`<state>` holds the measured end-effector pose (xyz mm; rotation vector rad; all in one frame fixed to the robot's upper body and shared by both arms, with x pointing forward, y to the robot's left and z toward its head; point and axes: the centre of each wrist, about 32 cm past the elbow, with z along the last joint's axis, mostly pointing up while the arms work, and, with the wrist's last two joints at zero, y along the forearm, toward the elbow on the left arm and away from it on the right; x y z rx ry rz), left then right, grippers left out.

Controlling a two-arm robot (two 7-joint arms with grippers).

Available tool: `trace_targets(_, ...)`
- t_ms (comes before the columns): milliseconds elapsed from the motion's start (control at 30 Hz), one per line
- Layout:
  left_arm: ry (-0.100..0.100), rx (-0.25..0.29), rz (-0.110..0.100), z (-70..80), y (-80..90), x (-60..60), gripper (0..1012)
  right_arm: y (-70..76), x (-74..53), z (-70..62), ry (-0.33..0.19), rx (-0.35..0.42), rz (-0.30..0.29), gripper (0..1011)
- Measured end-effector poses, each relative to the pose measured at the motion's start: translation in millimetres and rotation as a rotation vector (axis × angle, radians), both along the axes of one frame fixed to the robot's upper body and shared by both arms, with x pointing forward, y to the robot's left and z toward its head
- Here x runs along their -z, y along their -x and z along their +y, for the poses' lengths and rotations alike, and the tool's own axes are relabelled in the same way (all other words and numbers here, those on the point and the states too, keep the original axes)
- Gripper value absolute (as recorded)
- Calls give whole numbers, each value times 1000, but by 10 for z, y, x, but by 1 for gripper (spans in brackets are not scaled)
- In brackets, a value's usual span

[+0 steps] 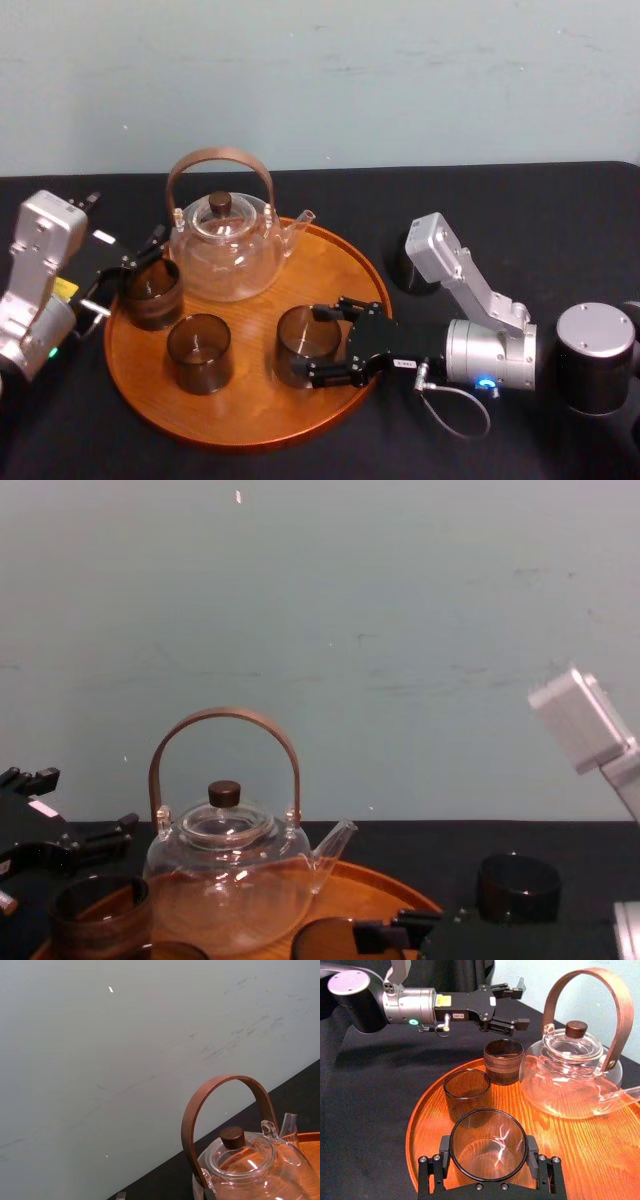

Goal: Pick up the glass from the table and place it on the tray.

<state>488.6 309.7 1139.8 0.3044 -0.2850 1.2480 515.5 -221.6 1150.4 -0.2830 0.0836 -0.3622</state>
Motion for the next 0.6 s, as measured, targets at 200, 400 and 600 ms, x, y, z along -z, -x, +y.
trace_targets(200,0,0,0,0,0,0,1001,-7,42,6,11,6,5,900)
trace_targets(400,0,0,0,0,0,0,1001,-7,71,11,19,10,8,900)
trace_targets(600,0,0,0,0,0,0,1002,-6,93,15,22,12,10,900)
